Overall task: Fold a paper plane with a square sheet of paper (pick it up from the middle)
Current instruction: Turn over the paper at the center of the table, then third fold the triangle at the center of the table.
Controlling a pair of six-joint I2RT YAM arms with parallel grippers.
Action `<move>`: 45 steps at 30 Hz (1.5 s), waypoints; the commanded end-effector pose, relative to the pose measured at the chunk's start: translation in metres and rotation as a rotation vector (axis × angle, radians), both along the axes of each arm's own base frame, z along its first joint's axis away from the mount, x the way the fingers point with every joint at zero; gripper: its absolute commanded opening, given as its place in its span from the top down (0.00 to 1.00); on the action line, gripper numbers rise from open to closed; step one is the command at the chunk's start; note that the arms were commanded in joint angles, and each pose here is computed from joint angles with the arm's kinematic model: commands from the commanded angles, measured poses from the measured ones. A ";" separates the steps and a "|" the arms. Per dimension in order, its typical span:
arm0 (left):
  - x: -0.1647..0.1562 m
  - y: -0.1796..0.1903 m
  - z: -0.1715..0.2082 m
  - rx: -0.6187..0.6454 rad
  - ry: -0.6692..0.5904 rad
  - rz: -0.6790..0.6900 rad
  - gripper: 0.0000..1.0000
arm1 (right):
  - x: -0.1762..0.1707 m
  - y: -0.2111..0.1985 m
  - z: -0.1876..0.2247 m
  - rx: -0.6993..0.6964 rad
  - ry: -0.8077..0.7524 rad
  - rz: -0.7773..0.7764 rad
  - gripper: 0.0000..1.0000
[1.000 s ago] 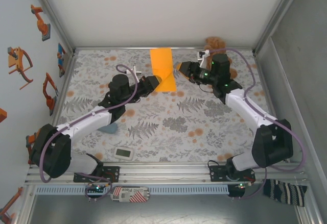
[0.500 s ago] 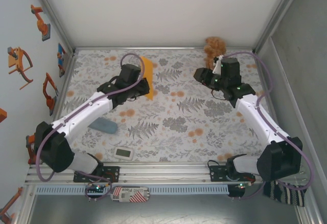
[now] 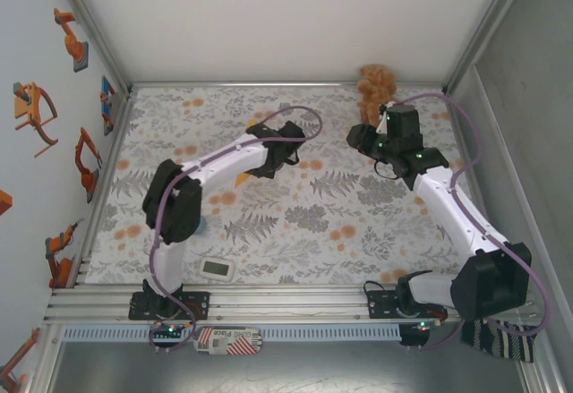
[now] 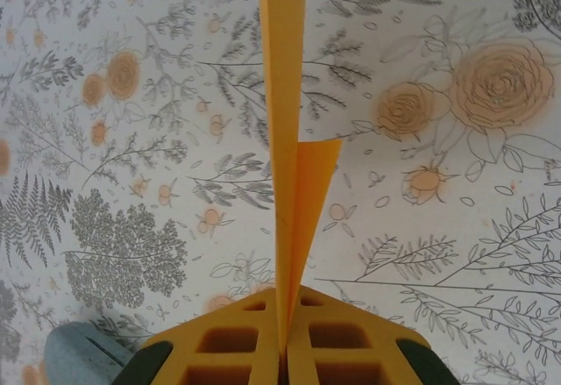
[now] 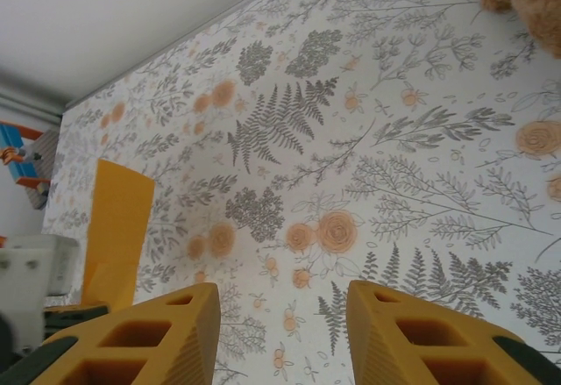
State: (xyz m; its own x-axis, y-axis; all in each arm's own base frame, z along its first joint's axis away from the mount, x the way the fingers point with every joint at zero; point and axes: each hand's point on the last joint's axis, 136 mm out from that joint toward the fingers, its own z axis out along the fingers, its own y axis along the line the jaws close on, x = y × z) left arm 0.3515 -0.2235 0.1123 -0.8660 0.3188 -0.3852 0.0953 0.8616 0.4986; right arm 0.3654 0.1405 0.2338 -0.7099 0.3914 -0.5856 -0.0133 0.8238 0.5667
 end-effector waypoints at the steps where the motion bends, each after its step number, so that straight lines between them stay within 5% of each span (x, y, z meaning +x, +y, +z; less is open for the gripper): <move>1: -0.009 -0.008 -0.017 0.061 0.107 -0.041 0.90 | -0.005 -0.016 0.001 -0.041 -0.014 -0.058 0.59; 11: -0.029 -0.097 -0.060 -0.472 0.312 -0.038 0.66 | -0.008 -0.027 -0.004 -0.038 0.007 -0.118 0.59; 22: -0.021 -0.099 0.008 -1.035 0.253 -0.006 0.34 | -0.002 0.017 -0.048 0.040 0.137 0.040 0.62; 35: -0.030 0.035 0.006 -0.931 0.029 0.265 0.05 | -0.026 0.184 -0.137 0.064 0.351 0.393 0.72; 45: -0.035 0.053 0.000 -0.948 0.019 0.312 0.04 | -0.028 0.215 -0.184 0.032 0.445 0.453 0.78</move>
